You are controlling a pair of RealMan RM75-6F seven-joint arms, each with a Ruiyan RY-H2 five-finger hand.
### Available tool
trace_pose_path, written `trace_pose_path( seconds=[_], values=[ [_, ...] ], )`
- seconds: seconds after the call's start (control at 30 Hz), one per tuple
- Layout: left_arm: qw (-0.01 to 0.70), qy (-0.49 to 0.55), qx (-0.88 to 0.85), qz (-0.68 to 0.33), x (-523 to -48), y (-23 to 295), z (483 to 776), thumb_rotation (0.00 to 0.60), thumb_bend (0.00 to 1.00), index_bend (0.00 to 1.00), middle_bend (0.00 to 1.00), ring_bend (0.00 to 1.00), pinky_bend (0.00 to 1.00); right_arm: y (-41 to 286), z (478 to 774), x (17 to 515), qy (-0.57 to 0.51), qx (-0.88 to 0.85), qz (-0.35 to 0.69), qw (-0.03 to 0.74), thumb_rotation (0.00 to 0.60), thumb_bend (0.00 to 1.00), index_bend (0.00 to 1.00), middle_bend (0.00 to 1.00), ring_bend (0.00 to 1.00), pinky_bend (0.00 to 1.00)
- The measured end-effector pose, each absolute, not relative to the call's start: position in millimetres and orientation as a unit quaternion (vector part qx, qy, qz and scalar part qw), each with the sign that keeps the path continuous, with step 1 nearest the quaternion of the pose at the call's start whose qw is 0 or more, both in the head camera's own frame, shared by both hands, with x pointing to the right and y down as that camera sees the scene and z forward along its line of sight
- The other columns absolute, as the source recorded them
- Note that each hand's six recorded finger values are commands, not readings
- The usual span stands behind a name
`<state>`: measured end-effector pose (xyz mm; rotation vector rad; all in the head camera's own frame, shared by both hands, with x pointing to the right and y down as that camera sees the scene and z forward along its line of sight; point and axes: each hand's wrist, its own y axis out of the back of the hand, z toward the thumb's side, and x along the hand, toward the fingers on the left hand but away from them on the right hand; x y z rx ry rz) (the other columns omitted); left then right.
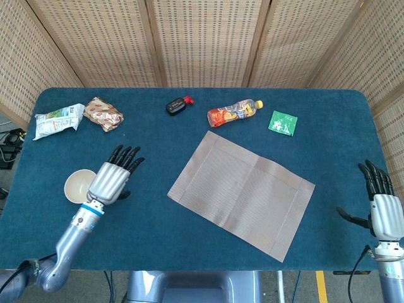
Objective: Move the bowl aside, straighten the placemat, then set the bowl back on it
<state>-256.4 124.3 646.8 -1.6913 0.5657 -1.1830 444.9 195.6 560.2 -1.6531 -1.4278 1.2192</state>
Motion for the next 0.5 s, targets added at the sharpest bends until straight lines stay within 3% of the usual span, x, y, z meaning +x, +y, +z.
trace_pose_path(
  seconds=[0.5],
  values=[
    [0.480, 0.145, -0.706, -0.501, -183, 130, 705, 0.600, 0.13, 0.13, 0.00, 0.00, 0.00, 192, 558, 456, -0.560, -0.631, 0.451, 0.291, 0.600, 0.16, 0.00, 0.00, 0.00, 0.00]
  ],
)
